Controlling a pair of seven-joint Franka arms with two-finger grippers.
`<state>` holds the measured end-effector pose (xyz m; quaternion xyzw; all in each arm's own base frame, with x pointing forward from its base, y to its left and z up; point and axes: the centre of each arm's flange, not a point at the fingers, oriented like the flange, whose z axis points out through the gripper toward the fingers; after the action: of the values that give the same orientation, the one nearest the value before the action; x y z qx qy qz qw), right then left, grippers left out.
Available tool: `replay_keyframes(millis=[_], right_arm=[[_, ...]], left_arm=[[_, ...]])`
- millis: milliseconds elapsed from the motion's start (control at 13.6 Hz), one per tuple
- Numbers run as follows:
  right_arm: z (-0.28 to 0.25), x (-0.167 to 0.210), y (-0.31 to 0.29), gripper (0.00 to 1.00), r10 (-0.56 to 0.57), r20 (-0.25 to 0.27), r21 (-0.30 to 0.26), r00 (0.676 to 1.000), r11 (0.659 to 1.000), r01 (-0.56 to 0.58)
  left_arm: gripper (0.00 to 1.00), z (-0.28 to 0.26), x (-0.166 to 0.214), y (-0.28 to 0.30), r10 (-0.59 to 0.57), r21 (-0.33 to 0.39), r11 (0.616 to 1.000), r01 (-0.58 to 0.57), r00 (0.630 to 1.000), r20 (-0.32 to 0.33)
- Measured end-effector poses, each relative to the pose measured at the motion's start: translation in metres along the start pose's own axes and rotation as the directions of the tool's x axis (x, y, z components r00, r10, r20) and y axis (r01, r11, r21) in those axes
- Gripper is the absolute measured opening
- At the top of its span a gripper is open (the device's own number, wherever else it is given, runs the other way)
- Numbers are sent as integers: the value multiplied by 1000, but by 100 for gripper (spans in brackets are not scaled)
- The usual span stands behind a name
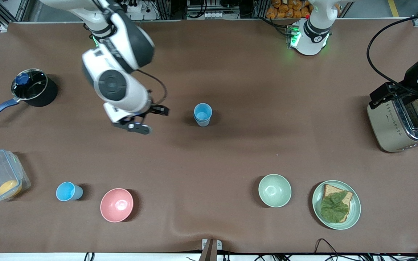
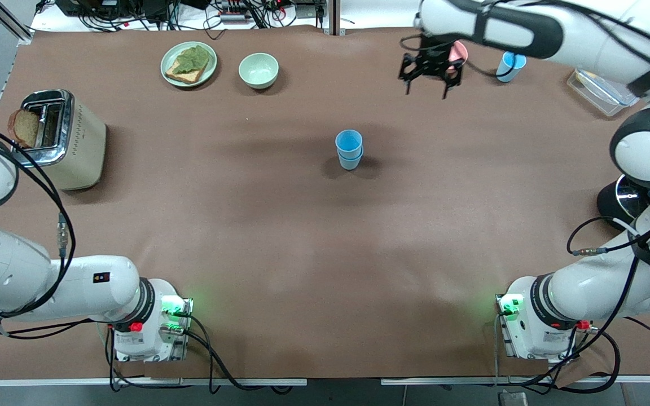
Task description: Stack blue cups with both arms
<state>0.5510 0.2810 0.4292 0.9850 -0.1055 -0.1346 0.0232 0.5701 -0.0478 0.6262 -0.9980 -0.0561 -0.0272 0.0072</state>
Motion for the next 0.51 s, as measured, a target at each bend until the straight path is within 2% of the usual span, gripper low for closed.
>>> replay_keyframes(millis=[221, 515], right_arm=[[-19, 18, 59, 100, -123, -12, 0, 992, 992, 123], [-33, 46, 169, 100, -287, -31, -9, 957, 958, 287]], left_arm=[[100, -1, -1, 4, 4, -13, 1000, -4, 1000, 4], [100, -5, -4, 0, -2, -7, 1000, 2, 999, 34]])
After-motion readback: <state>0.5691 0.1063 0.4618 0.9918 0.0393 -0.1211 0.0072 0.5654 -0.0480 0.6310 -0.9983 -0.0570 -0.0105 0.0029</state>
